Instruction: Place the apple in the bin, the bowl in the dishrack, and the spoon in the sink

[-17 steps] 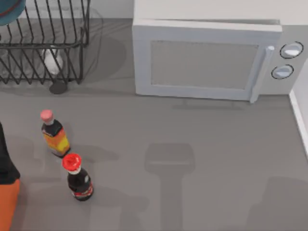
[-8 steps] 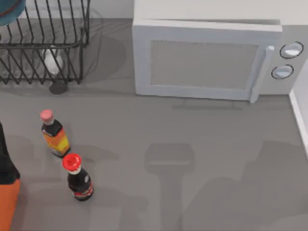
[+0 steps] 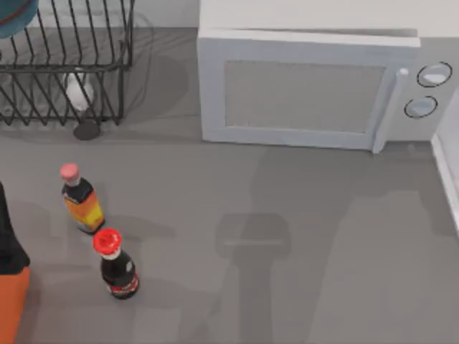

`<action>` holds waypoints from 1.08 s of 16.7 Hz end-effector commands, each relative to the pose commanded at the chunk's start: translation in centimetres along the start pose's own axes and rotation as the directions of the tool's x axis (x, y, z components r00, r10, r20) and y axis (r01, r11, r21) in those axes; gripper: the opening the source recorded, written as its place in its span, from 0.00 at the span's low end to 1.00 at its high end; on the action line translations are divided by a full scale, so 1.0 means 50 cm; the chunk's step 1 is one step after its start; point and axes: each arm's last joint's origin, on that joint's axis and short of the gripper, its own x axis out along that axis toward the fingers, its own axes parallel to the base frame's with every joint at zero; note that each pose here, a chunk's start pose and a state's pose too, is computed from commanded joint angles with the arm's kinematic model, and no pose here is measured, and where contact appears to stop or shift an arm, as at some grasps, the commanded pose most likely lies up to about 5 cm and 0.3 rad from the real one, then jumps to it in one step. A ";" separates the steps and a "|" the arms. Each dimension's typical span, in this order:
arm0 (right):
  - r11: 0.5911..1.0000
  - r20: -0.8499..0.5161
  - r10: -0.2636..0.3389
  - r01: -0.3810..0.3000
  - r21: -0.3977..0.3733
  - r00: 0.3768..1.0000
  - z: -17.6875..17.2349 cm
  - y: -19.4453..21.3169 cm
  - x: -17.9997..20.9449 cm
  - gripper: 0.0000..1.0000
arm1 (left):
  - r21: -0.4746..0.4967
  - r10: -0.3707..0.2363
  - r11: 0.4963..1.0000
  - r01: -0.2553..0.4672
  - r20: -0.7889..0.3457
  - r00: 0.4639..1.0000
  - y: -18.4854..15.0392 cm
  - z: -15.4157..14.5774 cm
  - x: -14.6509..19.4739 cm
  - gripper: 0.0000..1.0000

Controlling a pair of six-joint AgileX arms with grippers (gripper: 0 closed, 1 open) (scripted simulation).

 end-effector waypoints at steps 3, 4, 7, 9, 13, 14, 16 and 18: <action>1.000 -0.004 -0.025 0.025 0.009 1.000 0.040 -0.071 0.013 0.00 | 0.000 0.000 1.000 0.000 0.000 1.000 0.000 0.000 0.000 1.00; 0.999 -0.004 -0.031 0.031 0.013 1.000 0.054 -0.088 0.021 0.00 | 0.000 0.000 1.000 0.000 0.000 1.000 0.000 0.000 0.000 1.00; 0.999 -0.007 -0.047 0.047 0.028 0.999 0.092 -0.120 0.046 0.00 | 0.000 0.000 1.000 0.000 0.000 1.000 0.000 0.000 0.000 1.00; 0.998 -0.008 -0.056 0.056 0.037 0.998 0.110 -0.130 0.056 0.00 | 0.000 0.000 1.000 0.000 0.000 1.000 0.000 0.000 0.000 1.00; 0.997 -0.009 -0.063 0.063 0.044 0.998 0.120 -0.134 0.061 0.00 | 0.000 0.000 1.000 0.000 0.000 1.000 0.000 0.000 0.000 1.00; 0.997 -0.009 -0.063 0.063 0.044 0.998 0.120 -0.134 0.061 0.00 | 0.000 0.000 1.000 0.000 0.000 1.000 0.000 0.000 0.000 1.00; 0.997 -0.009 -0.062 0.063 0.049 0.998 0.114 -0.134 0.062 0.00 | 0.000 0.000 1.000 0.000 0.000 1.000 0.000 0.000 0.000 1.00; 0.997 -0.009 -0.065 0.065 0.050 0.998 0.114 -0.136 0.064 0.00 | 0.000 0.000 1.000 0.000 0.000 1.000 0.000 0.000 0.000 1.00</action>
